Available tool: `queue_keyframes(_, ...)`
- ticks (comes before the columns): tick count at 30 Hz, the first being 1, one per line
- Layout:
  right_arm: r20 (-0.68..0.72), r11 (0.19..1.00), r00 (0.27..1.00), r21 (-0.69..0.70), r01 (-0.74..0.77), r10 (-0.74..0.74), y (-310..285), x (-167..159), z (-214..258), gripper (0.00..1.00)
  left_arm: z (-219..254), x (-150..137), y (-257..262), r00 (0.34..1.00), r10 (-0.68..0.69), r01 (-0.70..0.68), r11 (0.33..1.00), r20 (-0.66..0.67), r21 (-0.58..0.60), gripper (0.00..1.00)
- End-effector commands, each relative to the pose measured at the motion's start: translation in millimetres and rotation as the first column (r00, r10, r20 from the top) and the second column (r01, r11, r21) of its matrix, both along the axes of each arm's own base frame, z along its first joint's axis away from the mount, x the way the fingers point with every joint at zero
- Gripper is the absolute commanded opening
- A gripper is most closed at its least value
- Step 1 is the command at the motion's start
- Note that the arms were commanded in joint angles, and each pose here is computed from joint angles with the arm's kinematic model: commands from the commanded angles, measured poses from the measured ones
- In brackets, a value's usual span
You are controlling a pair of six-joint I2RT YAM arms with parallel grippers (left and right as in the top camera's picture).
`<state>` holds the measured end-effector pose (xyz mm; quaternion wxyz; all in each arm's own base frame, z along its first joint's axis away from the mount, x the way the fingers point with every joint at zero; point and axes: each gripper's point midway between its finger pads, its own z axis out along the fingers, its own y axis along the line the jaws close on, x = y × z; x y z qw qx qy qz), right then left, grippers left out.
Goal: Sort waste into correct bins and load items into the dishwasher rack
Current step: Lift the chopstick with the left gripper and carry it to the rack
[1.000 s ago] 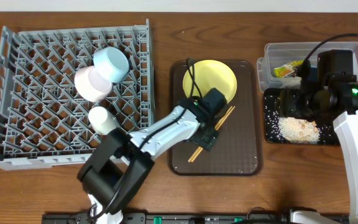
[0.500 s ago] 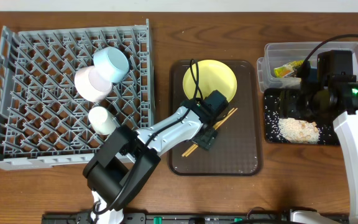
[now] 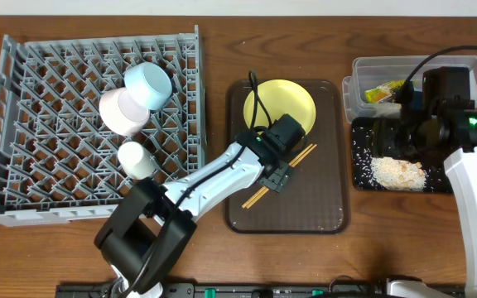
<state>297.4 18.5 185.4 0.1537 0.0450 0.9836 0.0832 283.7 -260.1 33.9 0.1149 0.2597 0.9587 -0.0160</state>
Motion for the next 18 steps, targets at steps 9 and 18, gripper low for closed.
queue_keyframes(9, -0.005, 1.0, 1.0, -0.01, 0.002, -0.002, -4.8, -2.2, -0.1, 0.62, -26.1, 4.8, 7.8, 1.0, -0.006, 0.006, 0.997, -0.009, 0.078, 0.83)
queue_keyframes(18, -0.013, 1.0, 1.0, -0.009, 0.002, -0.002, -4.7, -3.9, -0.7, 0.61, -34.2, 2.8, 9.6, 1.0, -0.005, 0.007, 0.996, -0.022, 0.09, 0.79)
